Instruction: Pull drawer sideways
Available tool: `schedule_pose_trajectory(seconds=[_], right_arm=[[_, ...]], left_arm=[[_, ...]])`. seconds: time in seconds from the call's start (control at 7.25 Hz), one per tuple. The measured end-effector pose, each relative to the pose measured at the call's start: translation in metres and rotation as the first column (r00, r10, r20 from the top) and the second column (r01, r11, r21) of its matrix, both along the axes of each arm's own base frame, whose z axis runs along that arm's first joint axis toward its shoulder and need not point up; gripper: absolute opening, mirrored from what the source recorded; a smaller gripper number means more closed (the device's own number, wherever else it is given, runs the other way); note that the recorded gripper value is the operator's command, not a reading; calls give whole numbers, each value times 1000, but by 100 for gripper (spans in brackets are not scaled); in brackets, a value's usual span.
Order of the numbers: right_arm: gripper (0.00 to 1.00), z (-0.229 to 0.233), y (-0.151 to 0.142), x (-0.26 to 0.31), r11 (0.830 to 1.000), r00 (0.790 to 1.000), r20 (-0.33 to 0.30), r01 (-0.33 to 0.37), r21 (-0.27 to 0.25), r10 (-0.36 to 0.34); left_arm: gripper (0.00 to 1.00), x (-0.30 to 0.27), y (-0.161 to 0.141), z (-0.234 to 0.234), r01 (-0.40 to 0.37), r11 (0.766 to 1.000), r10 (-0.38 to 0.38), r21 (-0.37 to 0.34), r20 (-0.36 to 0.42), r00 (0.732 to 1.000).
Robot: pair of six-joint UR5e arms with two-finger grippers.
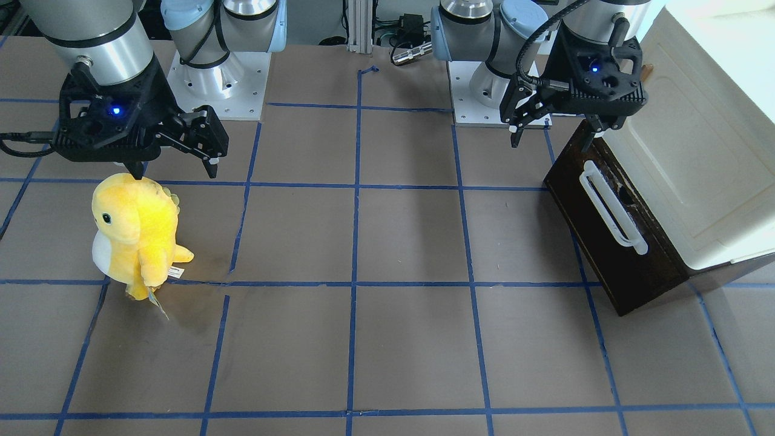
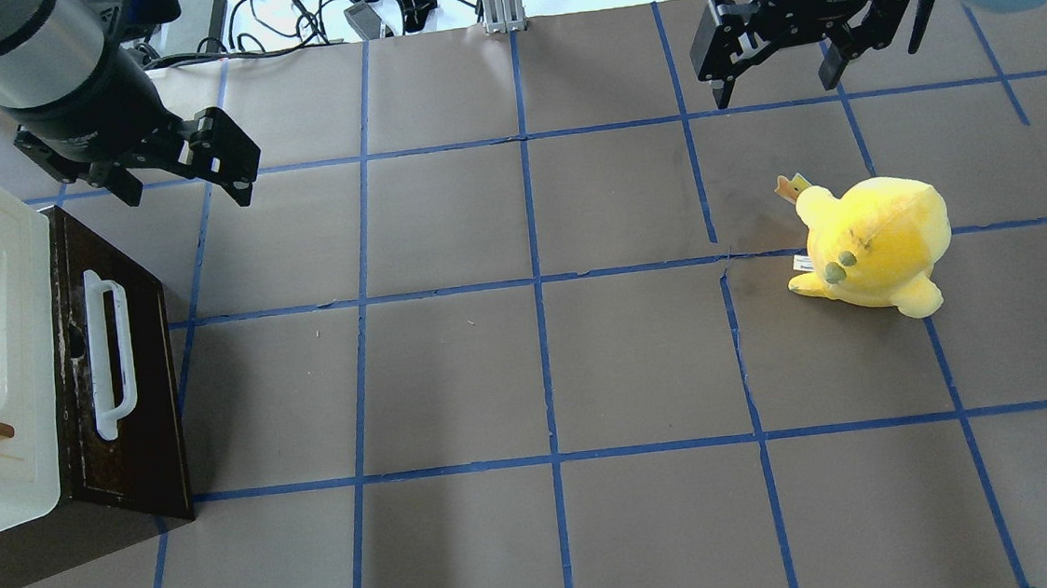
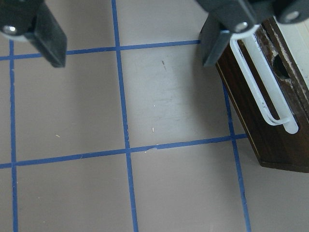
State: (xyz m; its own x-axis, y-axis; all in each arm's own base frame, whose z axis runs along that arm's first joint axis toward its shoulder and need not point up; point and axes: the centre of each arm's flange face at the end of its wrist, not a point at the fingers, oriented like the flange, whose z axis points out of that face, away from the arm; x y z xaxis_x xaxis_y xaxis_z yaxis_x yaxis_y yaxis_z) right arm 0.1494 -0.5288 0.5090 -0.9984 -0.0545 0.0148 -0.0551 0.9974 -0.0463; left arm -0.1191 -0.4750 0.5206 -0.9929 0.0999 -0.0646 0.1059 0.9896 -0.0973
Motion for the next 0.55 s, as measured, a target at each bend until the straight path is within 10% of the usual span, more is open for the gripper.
schedule_pose_trajectory(seconds=[0.55], right_arm=[[100,0,0,0,1000,1000,0,0,0,0]], left_arm=[[100,2,-1,-1,-1,1000,1,-2,2,1000]])
